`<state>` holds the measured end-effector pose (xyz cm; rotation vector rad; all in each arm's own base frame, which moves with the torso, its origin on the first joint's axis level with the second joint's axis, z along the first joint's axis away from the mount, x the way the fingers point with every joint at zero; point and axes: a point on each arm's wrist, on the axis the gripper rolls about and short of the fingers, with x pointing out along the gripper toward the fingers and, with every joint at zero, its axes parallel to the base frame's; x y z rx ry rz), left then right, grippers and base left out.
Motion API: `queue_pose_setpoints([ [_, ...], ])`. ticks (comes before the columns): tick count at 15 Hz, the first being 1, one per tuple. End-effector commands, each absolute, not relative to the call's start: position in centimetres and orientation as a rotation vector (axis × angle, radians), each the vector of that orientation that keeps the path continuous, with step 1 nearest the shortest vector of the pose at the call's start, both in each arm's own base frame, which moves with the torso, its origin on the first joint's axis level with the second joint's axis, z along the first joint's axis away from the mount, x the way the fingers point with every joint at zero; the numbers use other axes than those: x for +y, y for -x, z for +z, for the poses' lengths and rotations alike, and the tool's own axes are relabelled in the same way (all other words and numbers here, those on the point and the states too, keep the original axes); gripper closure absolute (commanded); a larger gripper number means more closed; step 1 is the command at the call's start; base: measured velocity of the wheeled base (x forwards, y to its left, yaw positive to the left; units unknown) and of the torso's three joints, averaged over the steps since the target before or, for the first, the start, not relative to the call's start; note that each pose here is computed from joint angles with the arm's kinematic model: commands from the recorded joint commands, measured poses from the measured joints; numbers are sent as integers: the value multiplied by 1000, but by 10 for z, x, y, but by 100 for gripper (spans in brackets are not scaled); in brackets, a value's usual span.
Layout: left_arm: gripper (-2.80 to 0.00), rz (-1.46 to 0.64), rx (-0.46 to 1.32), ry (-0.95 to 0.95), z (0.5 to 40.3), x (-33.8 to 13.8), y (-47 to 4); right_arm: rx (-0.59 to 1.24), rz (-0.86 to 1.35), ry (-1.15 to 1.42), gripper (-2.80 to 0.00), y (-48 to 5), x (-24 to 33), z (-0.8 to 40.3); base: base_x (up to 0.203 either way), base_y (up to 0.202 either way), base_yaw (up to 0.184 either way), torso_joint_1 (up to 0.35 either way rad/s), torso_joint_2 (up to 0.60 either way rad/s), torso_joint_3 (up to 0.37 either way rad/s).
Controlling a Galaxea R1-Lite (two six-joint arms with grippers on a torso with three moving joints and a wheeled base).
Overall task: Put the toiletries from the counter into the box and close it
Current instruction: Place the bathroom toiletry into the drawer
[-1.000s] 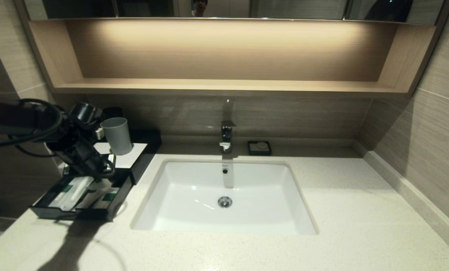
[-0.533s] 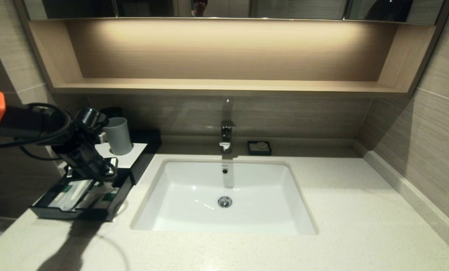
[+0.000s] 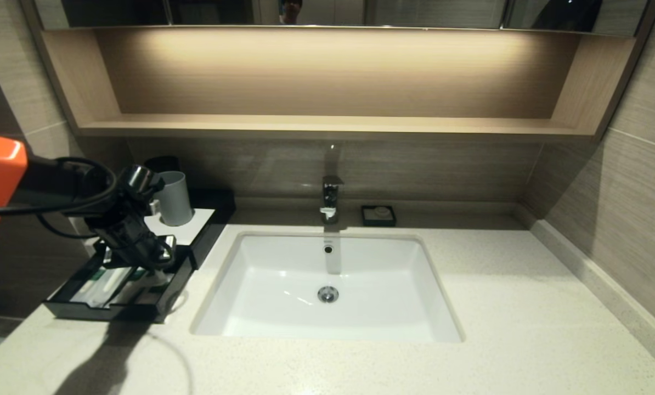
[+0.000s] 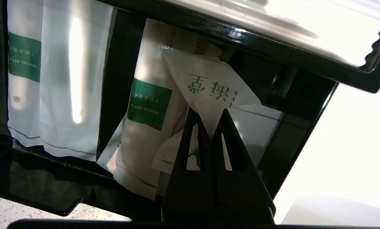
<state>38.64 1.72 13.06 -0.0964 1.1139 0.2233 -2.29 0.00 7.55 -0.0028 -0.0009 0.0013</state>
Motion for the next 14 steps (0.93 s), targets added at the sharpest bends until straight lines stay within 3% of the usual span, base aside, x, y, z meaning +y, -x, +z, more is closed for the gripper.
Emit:
queue_pose_setpoints([
  [1,0,226,1123,97,127,17,-388,0,2,3,0,23,0,75,0,0,0,0,0,0],
  [11,0,226,1123,99,125,17,-390,0,2,3,0,23,0,75,0,0,0,0,0,0],
  [12,-280,226,1121,99,125,17,-390,1,2,3,0,23,0,75,0,0,0,0,0,0],
  [14,-280,228,1115,102,127,17,-389,-2,2,3,0,23,0,75,0,0,0,0,0,0],
])
